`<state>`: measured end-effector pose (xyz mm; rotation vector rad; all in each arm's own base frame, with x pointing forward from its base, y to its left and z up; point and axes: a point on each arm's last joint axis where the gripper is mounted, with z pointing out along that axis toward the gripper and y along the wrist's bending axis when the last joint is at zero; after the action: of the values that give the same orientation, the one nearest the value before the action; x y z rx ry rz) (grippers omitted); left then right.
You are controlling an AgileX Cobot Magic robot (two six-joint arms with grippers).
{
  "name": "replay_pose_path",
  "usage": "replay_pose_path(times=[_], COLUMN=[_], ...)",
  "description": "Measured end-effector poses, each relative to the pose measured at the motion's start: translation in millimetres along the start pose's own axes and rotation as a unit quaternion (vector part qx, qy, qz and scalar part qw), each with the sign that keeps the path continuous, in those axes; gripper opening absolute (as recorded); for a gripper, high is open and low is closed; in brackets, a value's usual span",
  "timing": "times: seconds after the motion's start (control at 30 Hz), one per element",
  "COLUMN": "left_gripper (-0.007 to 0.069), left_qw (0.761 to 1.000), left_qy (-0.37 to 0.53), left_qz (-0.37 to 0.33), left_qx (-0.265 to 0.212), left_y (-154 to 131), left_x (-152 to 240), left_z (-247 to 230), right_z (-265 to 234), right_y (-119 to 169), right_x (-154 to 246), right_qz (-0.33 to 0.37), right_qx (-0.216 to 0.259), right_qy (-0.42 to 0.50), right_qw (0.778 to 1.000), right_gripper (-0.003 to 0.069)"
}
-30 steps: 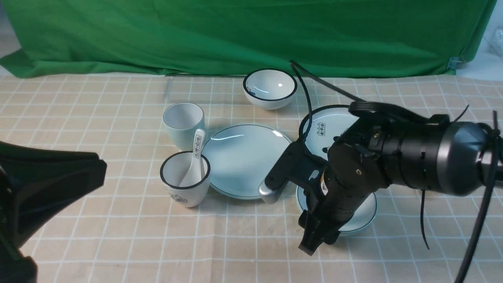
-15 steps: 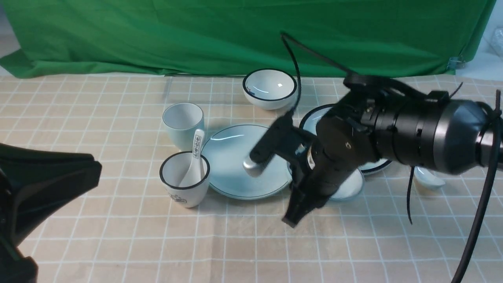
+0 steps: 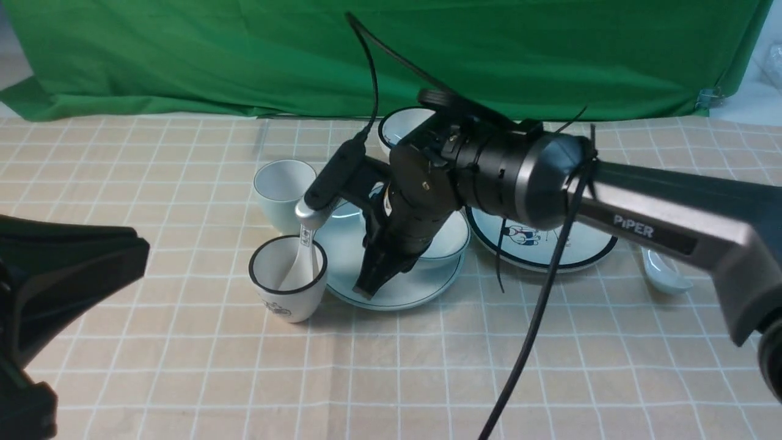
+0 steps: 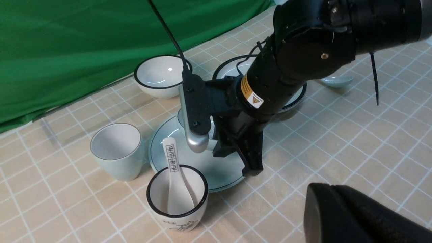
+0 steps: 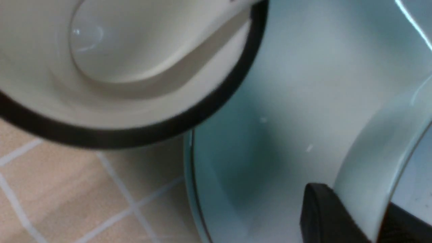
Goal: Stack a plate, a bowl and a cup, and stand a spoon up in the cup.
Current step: Use the right arm to put the blue rice bowl into the blue large plate in the middle, then use the left arm to grab a blue teacup
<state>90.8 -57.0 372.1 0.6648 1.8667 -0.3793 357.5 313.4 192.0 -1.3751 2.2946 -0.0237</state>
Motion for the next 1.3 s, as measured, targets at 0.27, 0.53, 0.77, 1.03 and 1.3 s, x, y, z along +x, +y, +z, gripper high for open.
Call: replay_pose_path(times=[0.27,0.53,0.77,1.03,1.3], left_gripper=[0.0021,0.0021,0.0021,0.0021,0.0140], left_qw=[1.000,0.999,0.991,0.958,0.918], left_qy=[0.001,0.032,0.131,0.287,0.387], left_qz=[-0.002,-0.004,-0.015,0.016,0.088], left_qx=[-0.009,-0.011,0.007,0.023,0.015], left_y=[1.6,7.3,30.4,75.6,121.7], left_x=[0.1,0.2,-17.7,-24.0,-19.9], left_z=[0.0,13.8,75.7,194.3,301.7], right_z=[1.3,-5.4,-63.4,-139.8,-184.6], right_y=[3.7,8.3,-0.7,-31.6,-19.6], right_x=[-4.3,-1.3,-0.5,33.7,85.1], right_qz=[0.009,0.014,0.016,0.066,0.095], right_qx=[-0.010,-0.024,-0.020,-0.013,-0.017], right_qy=[-0.013,0.016,0.021,0.065,0.058], right_qw=[1.000,0.999,0.999,0.996,0.994], right_gripper=[0.0116,0.0433,0.0296,0.0052,0.0045])
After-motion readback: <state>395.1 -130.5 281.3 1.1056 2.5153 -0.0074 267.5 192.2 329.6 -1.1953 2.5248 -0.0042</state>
